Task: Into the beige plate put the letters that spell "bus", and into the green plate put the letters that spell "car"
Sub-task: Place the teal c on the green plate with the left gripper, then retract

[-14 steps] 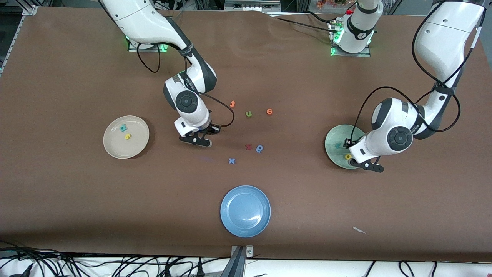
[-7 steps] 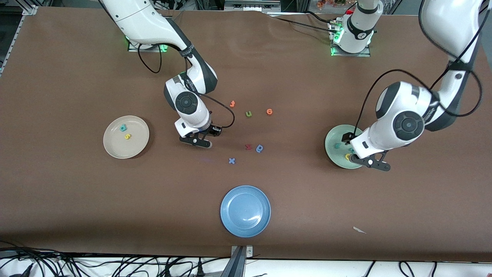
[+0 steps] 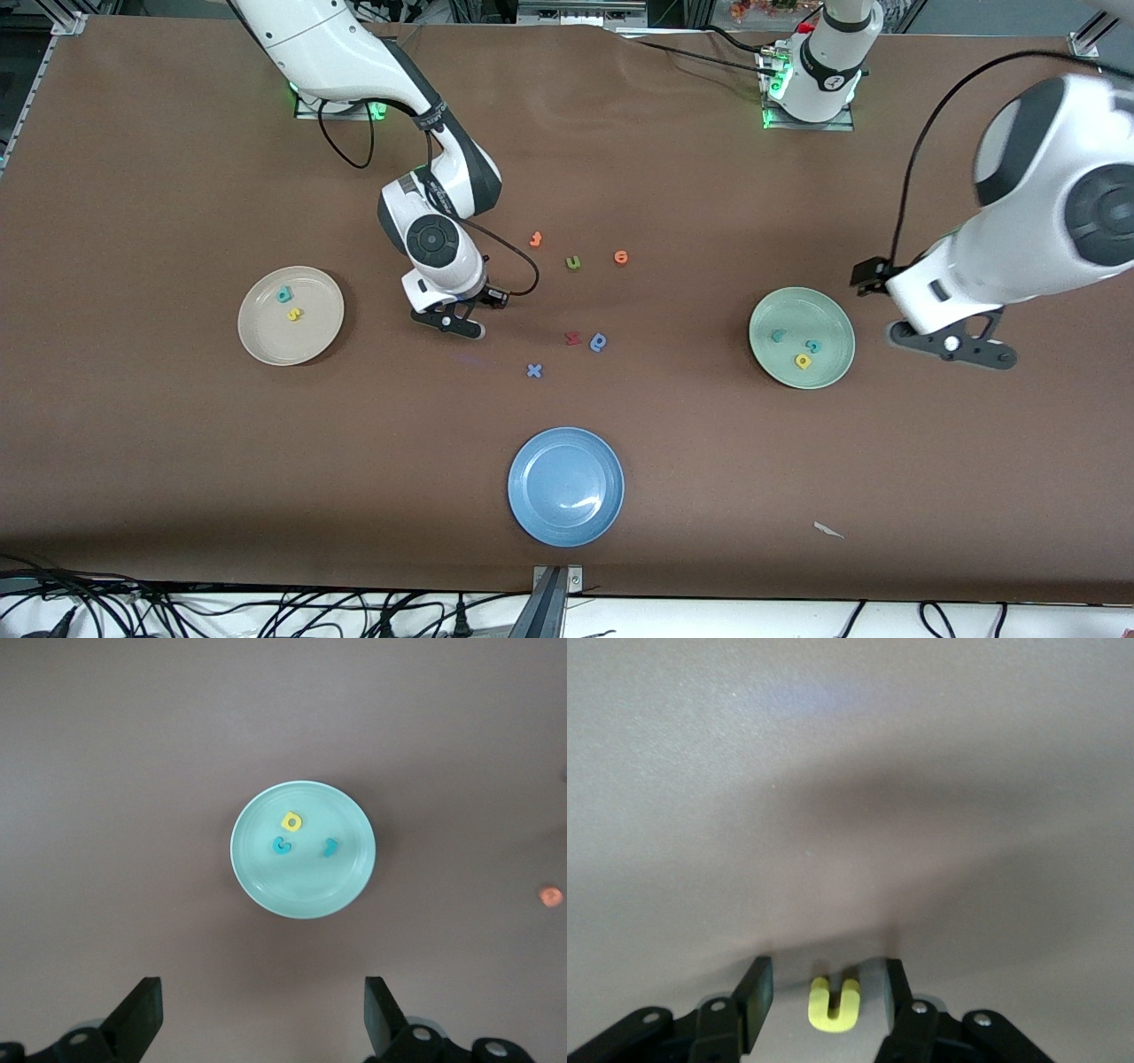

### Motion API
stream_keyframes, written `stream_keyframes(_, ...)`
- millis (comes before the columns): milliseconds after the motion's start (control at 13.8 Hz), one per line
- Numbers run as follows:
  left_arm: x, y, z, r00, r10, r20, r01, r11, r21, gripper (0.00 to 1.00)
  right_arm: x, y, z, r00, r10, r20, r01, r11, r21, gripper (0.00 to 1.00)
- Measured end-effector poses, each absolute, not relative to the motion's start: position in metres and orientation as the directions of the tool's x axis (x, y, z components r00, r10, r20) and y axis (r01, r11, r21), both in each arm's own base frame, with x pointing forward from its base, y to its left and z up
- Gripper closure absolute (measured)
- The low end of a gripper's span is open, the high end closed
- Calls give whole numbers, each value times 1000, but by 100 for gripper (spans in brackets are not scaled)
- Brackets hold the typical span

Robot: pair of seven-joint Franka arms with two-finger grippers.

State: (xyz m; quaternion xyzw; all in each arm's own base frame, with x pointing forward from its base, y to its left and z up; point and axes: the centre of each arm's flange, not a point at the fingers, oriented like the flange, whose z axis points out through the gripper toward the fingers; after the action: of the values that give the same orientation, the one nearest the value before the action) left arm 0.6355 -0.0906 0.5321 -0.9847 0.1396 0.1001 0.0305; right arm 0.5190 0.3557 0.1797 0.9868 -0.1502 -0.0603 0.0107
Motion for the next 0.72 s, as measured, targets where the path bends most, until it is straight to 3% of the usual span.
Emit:
stream_keyframes(290, 624, -78, 575, 936, -309, -168, -318, -948, -28, 0, 519, 356, 184, 943, -313, -117, -310, -950, 43, 41)
stream_keyframes(725, 610, -59, 574, 964, -256, -76, -257, -966, -15, 0, 511, 352, 182, 946, -314, -78, -315, -949, 2, 41)
